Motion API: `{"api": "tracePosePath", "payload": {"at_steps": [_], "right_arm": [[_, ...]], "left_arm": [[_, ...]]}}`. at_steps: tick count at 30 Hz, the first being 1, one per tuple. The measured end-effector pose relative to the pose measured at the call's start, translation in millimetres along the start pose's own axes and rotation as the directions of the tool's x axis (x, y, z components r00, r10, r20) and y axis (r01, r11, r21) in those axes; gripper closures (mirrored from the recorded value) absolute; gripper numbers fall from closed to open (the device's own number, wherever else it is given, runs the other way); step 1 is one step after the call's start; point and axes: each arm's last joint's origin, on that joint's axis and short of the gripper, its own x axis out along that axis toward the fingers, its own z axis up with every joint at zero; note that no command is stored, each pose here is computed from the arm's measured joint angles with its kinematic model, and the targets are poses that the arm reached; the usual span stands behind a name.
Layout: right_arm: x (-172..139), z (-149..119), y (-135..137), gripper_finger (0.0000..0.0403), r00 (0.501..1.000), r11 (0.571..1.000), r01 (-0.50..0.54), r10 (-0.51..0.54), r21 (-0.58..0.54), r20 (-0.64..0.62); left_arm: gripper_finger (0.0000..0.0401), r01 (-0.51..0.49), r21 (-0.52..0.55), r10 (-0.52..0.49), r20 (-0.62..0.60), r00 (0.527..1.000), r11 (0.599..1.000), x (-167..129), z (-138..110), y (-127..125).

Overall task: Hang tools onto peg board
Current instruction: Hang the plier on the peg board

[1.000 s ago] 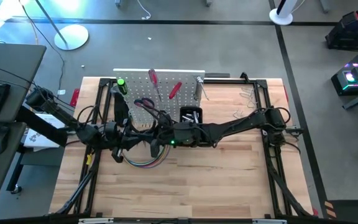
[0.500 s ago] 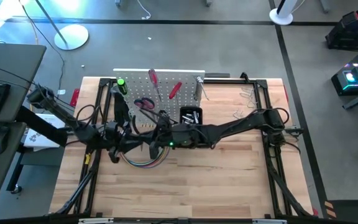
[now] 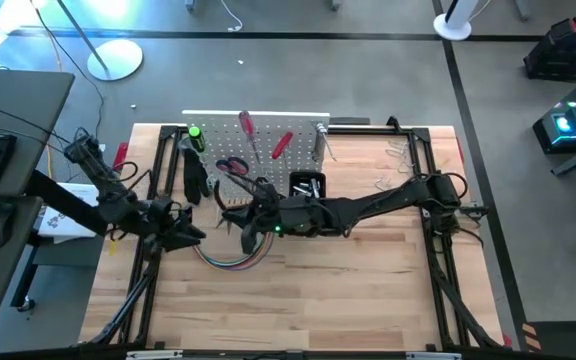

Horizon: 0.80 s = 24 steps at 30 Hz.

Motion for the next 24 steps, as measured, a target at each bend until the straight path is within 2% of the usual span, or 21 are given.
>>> {"api": "tracePosePath", "payload": {"at_steps": [3,6,15,18,21,24], "right_arm": [[1,2,8,0.0379,0.999,0.998,-0.028,0.029,-0.059,0.029],[11,-4,16,0.0379,0.995,0.985,-0.099,0.102,-0.139,0.018],[61,-20,26,0.0379,0.975,0.923,-0.211,0.221,-0.320,-0.007],[70,-10,23,0.0379,0.980,0.882,-0.186,0.199,-0.433,-0.016],[73,-3,19,0.0379,0.993,0.835,-0.109,0.113,-0.540,-0.025],[75,-1,13,0.0379,0.997,0.792,-0.072,0.058,-0.606,-0.042]], "left_arm": [[0.0288,0.016,-0.029,-0.016,-0.015,1.000,0.999,-8,2,0],[0.0288,0.017,-0.042,-0.016,0.026,1.000,0.999,-15,7,0],[0.0288,0.001,-0.069,0.009,0.144,0.989,0.998,-29,23,3],[0.0288,-0.038,-0.086,0.053,0.190,0.980,0.996,-33,27,5],[0.0288,-0.089,-0.080,0.105,0.231,0.967,0.993,-35,30,7],[0.0288,-0.209,-0.071,0.221,0.300,0.928,0.975,-37,34,10]]}}
